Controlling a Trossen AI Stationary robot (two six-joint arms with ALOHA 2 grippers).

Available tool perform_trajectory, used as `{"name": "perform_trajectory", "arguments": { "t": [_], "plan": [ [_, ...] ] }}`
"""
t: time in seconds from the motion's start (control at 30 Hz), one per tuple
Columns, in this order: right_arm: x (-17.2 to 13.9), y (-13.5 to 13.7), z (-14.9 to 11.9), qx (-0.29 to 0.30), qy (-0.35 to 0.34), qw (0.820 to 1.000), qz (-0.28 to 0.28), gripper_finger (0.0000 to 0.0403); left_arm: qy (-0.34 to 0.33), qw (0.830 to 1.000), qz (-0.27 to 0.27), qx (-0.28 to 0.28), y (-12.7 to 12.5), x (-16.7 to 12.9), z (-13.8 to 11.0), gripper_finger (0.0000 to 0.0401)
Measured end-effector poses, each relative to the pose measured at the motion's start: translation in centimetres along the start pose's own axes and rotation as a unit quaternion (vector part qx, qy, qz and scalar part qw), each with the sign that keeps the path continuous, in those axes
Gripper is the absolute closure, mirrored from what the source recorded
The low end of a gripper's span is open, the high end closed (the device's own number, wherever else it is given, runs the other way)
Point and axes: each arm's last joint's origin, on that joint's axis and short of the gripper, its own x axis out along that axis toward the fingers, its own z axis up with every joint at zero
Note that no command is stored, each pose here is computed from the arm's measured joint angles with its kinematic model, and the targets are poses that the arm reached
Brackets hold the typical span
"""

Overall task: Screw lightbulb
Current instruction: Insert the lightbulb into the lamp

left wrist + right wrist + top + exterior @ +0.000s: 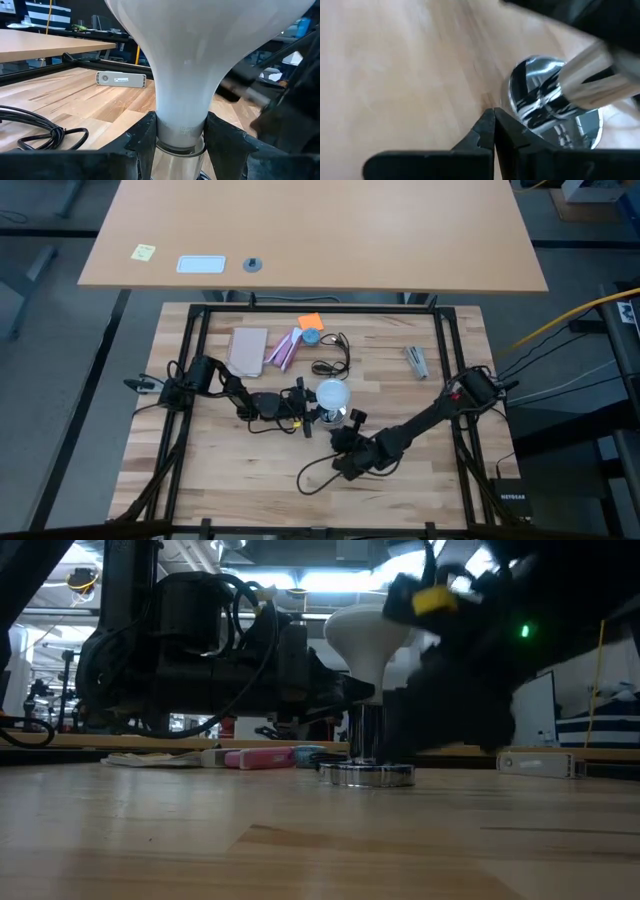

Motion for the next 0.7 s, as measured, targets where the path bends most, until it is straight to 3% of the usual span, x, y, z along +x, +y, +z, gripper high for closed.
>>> {"name": "perform_trajectory", "arguments": {
  "t": [0.37, 0.7],
  "plan": [
    [1.7, -1.0, -1.4, 0.005, 0.050, 0.998, -0.044, 0.0397, 0.000, 1.000, 0.001, 0.000, 0.0, 0.0, 0.0, 0.0258],
    [1.7, -2.3, -2.2, 0.027, 0.051, 0.990, -0.129, 0.0397, 0.000, 1.000, 0.008, 0.001, 0.1, 0.0, 0.0, 0.0258]
  ]
}}
